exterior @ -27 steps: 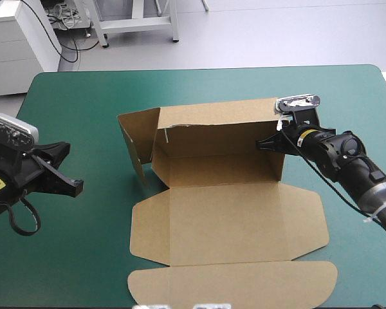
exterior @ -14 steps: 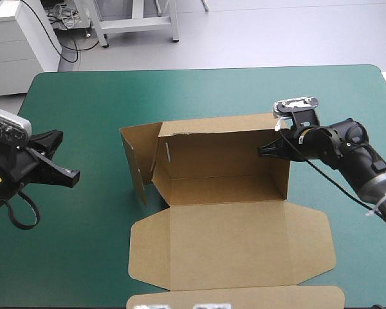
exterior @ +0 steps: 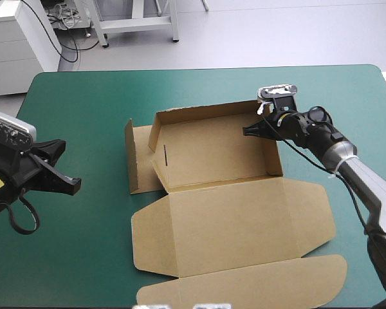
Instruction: Fold the box
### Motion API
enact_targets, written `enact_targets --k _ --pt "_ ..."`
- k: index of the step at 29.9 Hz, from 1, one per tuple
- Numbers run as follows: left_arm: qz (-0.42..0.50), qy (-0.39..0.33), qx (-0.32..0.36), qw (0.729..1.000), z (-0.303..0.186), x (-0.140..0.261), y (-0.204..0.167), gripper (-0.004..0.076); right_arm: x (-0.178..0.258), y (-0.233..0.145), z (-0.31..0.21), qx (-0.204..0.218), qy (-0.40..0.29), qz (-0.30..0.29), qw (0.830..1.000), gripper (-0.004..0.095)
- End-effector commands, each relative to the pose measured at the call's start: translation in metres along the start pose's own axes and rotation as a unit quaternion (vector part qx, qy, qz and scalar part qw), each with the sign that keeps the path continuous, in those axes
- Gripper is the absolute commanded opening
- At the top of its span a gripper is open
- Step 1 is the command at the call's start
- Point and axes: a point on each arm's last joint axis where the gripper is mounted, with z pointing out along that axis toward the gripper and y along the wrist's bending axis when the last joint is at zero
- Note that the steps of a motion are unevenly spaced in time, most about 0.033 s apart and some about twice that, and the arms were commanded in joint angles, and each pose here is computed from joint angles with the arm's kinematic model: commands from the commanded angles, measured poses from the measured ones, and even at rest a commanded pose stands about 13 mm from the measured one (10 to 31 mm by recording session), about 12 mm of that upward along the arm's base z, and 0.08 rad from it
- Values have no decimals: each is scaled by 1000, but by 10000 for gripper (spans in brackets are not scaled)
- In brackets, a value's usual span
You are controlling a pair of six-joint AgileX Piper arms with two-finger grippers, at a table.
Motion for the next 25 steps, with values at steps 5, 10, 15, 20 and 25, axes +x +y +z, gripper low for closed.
enact_targets --k 5,10,15,20,25 --pt "-3 -28 -2 1000 -7 -9 0 -8 -15 6 10 -16 -1 13 1000 60" --pt "-5 -17 5 1000 -7 -7 -1 -8 -14 6 11 -15 4 8 1000 338" --pt "-5 -3 11 1000 -7 -4 -2 -8 -15 5 0 -12 32 -3 999 725" --pt "-5 -3 11 1000 -7 -4 -2 -8 -34 5 -40 -12 50 -35 998 773" --pt "-4 2 13 1000 -7 -3 -3 -8 -48 5 -91 -14 72 -70 995 763"
